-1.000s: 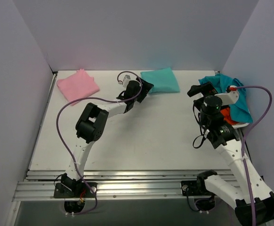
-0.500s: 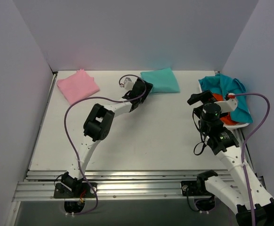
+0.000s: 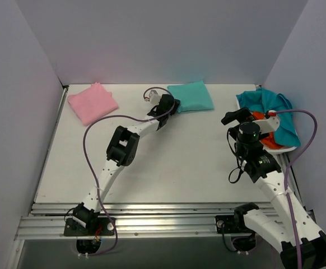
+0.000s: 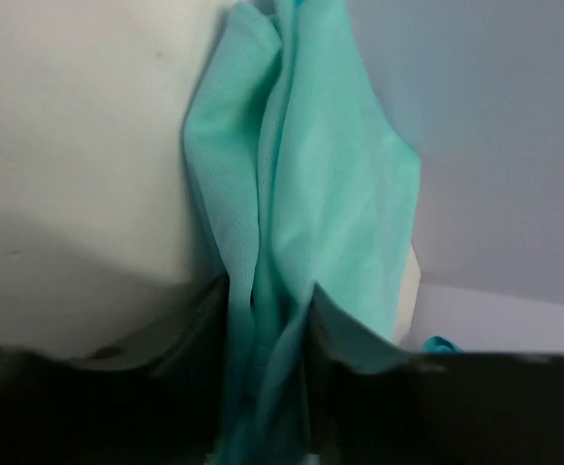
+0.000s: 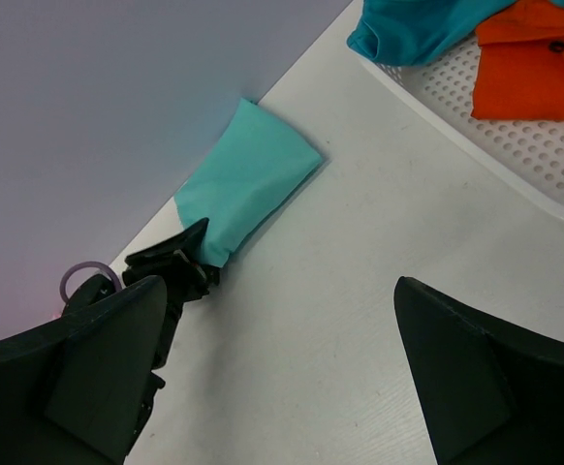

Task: Fold and stack the t-shirts
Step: Put the neatly folded tshirt into the corner of the board with the left arm

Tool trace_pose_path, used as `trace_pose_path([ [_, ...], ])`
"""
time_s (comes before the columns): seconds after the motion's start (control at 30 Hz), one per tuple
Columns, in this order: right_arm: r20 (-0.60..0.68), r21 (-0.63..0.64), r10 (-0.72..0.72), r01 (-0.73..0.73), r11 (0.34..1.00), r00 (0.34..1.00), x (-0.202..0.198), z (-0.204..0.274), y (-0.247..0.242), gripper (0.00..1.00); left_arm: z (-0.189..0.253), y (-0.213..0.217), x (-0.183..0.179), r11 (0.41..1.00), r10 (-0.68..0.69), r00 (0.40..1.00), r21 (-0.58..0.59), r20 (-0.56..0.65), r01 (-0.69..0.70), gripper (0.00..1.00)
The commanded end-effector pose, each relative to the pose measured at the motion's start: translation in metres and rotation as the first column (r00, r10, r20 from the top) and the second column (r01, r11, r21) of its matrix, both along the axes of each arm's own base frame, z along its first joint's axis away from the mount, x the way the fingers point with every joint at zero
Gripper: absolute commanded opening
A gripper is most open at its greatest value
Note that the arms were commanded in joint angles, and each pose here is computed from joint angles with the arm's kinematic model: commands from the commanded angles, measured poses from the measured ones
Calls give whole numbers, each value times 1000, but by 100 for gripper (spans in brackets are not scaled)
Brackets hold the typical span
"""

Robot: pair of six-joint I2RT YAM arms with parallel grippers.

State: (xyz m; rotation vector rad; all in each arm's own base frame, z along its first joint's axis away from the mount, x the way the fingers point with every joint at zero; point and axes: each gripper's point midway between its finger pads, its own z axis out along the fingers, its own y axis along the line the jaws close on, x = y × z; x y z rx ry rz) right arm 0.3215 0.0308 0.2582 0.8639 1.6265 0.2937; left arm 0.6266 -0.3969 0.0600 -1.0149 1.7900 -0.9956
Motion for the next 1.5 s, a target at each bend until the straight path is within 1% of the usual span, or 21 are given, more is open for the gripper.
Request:
trace_pose_path([
  [0.0,20,-14,-27,28,1000,999,4,3,-7,100,-28,-5,-4,1000,-14,999,27,-51,15,39],
  [0.07,21,-14,-24,25,1000,999,3,2,-6,100,-35,-7,-5,999,-31,998,24,-58,33,14],
  [0.13,19,-14,-26,26,1000,999,2,1,-8,100,-34,-9,-2,998,-62,997,30,-39,63,11],
  [0.17,21,-13,-26,26,1000,999,2,1,-8,100,-31,-12,-2,996,-86,996,21,-27,87,5],
  [0.2,22,-11,-25,25,1000,999,2,1,-8,100,-31,-11,-2,994,-102,995,29,-23,103,3],
  [0.27,23,-9,-22,22,1000,1000,2,1,-8,100,-33,0,2,990,-127,992,64,-18,128,2],
  [0.3,26,-8,-22,22,1000,999,2,2,-8,100,-19,4,3,986,-147,989,72,-2,147,2],
  [0.33,27,-5,-19,20,1000,999,1,2,-8,100,-15,20,9,982,-151,989,118,5,149,2],
  [0.37,28,-4,-17,17,1000,999,2,2,-7,100,-24,32,6,976,-157,987,148,-26,159,2],
  [0.4,28,-3,-15,15,1000,999,2,2,-7,100,-4,39,7,971,-179,984,160,-13,179,2],
  [0.43,31,0,-13,13,1000,999,3,2,-7,100,-1,49,8,960,-201,979,195,-15,200,2],
  [0.47,34,6,-5,5,1000,999,3,2,-5,100,1,71,15,957,-201,979,206,-28,203,2],
  [0.53,33,9,6,-6,1000,999,5,0,-3,100,14,88,13,939,-263,964,221,-37,264,2],
  [0.57,38,17,15,-15,1000,999,6,-1,-1,100,28,111,18,927,-264,964,268,-25,261,2],
  [0.6,36,20,22,-22,1000,999,7,-2,1,100,15,126,12,916,-265,961,291,-79,277,2],
  [0.8,18,45,83,-84,995,996,17,-13,14,100,35,210,7,862,-277,953,406,-123,303,2],
  [0.83,21,51,91,-92,994,996,18,-13,16,100,31,221,3,848,-277,948,425,-155,317,2],
  [1.0,24,73,132,-134,988,991,22,-17,25,99,47,283,2,853,-231,961,445,-149,274,2],
  [1.23,29,90,160,-162,983,987,24,-19,32,99,77,324,1,826,-213,966,501,-147,258,2],
  [1.37,31,96,171,-173,980,985,25,-21,35,99,106,344,-1,827,-199,976,519,-88,215,2],
  [1.47,33,101,179,-181,978,983,25,-22,37,99,119,373,1,825,-171,983,535,-73,183,2],
])
